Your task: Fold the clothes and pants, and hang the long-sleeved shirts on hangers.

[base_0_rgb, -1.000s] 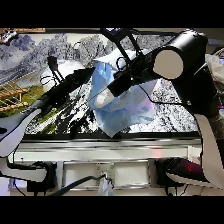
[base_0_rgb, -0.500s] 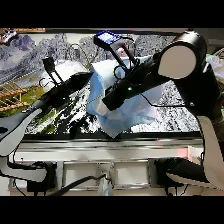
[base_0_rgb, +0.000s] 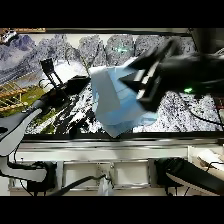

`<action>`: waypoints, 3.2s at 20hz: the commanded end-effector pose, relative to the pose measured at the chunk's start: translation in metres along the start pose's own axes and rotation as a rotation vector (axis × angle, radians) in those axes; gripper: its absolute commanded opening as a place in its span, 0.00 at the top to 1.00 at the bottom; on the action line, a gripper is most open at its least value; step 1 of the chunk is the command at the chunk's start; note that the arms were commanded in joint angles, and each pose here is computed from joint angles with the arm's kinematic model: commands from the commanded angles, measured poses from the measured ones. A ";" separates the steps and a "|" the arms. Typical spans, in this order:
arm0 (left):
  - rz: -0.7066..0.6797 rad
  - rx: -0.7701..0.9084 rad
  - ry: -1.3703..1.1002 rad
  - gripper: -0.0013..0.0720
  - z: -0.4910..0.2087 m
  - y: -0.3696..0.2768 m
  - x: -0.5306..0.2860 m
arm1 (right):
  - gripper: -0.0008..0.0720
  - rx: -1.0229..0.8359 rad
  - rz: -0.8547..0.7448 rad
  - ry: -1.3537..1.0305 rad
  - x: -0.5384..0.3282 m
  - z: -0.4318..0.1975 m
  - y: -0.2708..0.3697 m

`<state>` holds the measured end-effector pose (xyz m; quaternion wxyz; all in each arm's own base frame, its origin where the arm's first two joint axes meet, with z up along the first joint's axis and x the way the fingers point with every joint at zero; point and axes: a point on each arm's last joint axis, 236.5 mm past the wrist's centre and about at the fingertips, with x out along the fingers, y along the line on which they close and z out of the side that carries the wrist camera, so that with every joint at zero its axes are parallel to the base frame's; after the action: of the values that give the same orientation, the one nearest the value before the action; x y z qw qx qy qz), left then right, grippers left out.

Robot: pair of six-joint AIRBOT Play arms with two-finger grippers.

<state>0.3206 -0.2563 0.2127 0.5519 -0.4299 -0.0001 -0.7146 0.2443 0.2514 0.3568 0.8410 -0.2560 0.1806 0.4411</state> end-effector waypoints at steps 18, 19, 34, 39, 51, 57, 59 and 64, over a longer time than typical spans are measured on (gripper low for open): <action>-0.019 -0.019 0.033 0.97 -0.011 -0.003 0.005 | 0.95 -0.044 0.117 0.423 0.133 -0.116 -0.032; -0.019 -0.014 0.019 0.96 -0.008 -0.003 0.005 | 0.96 -0.076 0.124 0.420 0.132 -0.115 -0.032; 0.453 0.251 -0.498 0.50 0.181 0.055 -0.099 | 0.96 -0.140 0.099 0.322 0.083 -0.088 -0.025; 1.110 0.294 -0.041 0.97 0.175 0.060 -0.183 | 0.96 -0.088 0.083 0.310 0.080 -0.084 -0.026; 1.083 -0.069 0.169 0.02 -0.065 0.023 -0.103 | 0.96 -0.068 0.085 0.255 0.084 -0.072 -0.024; 1.144 0.061 0.247 0.02 -0.090 0.038 -0.088 | 0.96 -0.022 0.100 0.248 0.083 -0.070 -0.019; 1.154 0.060 0.254 0.02 -0.092 0.041 -0.091 | 0.96 -0.021 0.104 0.245 0.084 -0.069 -0.018; 1.213 -0.051 0.257 0.17 -0.111 0.066 -0.111 | 0.96 -0.006 0.143 0.223 0.084 -0.063 -0.008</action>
<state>0.3011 -0.2465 0.0626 0.8502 -0.2640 0.3052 -0.3380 0.2984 0.2581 0.2620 0.7846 -0.3042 0.2904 0.4555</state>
